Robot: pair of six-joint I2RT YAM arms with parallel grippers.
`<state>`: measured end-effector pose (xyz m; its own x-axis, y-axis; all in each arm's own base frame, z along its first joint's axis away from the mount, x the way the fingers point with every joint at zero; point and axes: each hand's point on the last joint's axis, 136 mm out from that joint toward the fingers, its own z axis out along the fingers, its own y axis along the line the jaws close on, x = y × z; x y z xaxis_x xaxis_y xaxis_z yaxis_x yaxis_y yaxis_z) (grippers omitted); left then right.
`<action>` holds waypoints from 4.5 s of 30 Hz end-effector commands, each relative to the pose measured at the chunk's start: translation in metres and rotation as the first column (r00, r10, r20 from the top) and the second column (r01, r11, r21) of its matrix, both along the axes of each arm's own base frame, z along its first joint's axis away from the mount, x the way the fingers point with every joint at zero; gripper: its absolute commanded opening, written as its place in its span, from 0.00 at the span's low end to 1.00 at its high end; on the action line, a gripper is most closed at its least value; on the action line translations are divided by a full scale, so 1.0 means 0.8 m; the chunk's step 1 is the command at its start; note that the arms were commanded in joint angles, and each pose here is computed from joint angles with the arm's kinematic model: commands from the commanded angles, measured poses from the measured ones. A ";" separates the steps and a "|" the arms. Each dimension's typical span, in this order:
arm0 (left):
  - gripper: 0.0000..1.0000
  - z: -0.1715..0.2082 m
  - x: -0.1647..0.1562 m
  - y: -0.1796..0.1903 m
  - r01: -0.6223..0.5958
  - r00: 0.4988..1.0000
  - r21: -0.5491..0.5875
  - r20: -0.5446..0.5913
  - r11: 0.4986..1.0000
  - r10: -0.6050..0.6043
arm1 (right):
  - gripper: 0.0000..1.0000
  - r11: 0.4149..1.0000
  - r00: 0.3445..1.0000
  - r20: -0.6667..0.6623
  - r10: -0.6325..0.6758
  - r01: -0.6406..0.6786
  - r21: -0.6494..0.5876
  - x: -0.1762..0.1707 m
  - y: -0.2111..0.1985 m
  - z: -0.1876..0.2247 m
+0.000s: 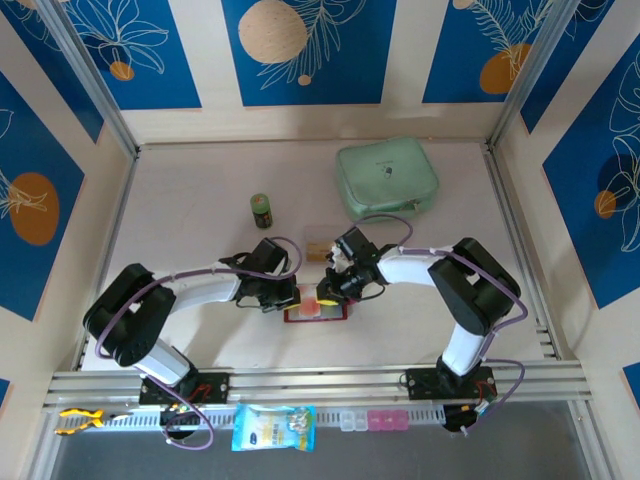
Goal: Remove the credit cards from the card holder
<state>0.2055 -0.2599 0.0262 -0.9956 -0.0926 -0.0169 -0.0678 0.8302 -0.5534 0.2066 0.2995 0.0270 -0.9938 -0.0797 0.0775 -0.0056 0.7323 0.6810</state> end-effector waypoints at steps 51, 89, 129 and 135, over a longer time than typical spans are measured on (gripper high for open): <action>0.11 0.029 0.010 0.028 -0.043 0.993 0.019 0.112 0.999 0.041 | 0.12 0.948 0.992 0.084 0.093 -0.062 -0.311 -0.002 -0.019 0.039; 0.20 0.007 0.003 0.049 -0.076 0.995 0.017 0.063 0.997 0.075 | 0.01 0.898 0.794 0.471 0.385 -0.205 -0.389 0.106 -0.059 0.166; 0.21 0.037 0.015 0.080 -0.123 0.987 0.042 0.105 0.992 0.118 | 0.00 0.519 0.214 0.539 0.814 -0.685 -0.511 0.204 -0.052 0.140; 0.21 0.040 0.011 0.094 -0.147 0.984 0.048 0.107 0.988 0.142 | 0.00 0.464 0.186 0.501 0.845 -0.719 -0.517 0.210 -0.052 0.119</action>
<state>0.2212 -0.1972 0.0634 -0.9628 -0.2352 -0.1330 -0.1254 0.8251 -0.5509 0.3813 0.2582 0.1241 -0.2143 -0.8856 -0.4121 -0.9762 0.2083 0.0600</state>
